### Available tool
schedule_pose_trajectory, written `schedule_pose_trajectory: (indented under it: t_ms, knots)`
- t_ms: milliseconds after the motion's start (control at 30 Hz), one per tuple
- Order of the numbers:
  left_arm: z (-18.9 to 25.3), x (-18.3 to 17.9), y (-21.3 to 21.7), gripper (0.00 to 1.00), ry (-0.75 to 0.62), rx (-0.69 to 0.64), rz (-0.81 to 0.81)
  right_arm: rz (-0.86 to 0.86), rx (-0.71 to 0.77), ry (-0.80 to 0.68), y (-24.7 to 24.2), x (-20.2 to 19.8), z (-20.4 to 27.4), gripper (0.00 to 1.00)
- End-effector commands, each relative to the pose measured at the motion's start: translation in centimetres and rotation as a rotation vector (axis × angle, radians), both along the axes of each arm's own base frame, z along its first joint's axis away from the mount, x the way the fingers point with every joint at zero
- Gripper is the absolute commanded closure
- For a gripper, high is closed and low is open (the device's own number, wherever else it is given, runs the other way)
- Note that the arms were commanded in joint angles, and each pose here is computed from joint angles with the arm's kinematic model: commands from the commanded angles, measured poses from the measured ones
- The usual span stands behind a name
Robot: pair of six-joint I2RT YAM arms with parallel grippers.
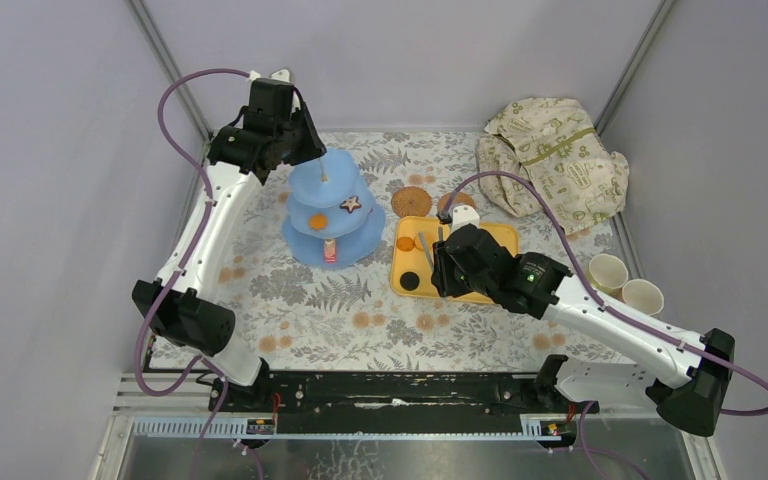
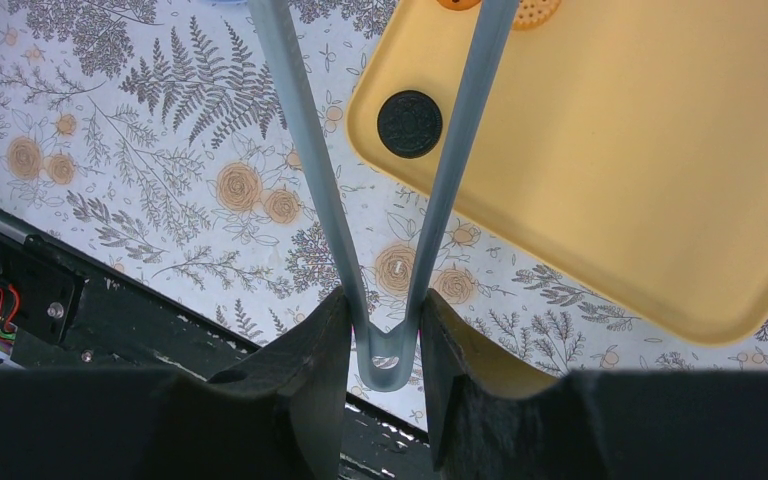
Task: Serve the afternoon tea
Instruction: Adjust the desert table at the center of the board.
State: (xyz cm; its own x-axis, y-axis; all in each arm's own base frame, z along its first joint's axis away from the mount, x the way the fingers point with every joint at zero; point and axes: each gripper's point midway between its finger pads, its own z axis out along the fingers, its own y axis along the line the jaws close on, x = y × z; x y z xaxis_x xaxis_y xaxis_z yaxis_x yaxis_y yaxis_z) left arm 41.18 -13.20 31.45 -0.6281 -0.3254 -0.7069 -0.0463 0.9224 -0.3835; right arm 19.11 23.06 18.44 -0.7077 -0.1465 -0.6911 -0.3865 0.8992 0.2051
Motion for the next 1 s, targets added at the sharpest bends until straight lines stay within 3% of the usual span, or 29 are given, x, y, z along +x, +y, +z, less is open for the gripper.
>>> schedule_pose_trajectory:
  t_ms: [0, 400, 800, 967]
  knots:
    - [0.6, -0.2, -1.3, 0.69, -0.010, -0.032, -0.031, -0.025, 0.050, -0.048, 0.2, 0.9, 1.3, 0.64]
    - [1.3, -0.5, -2.3, 0.68, -0.029, -0.034, -0.040, -0.024, 0.048, -0.050, 0.2, 0.9, 1.6, 0.64]
    - [1.8, -0.1, 0.7, 0.36, -0.108, 0.020, 0.123, -0.027, 0.045, -0.048, 0.1, 0.8, 1.6, 0.64]
    - [3.3, -0.7, 1.8, 0.30, -0.178, -0.002, 0.184, -0.025, 0.038, -0.045, 0.1, 0.8, 1.5, 0.64]
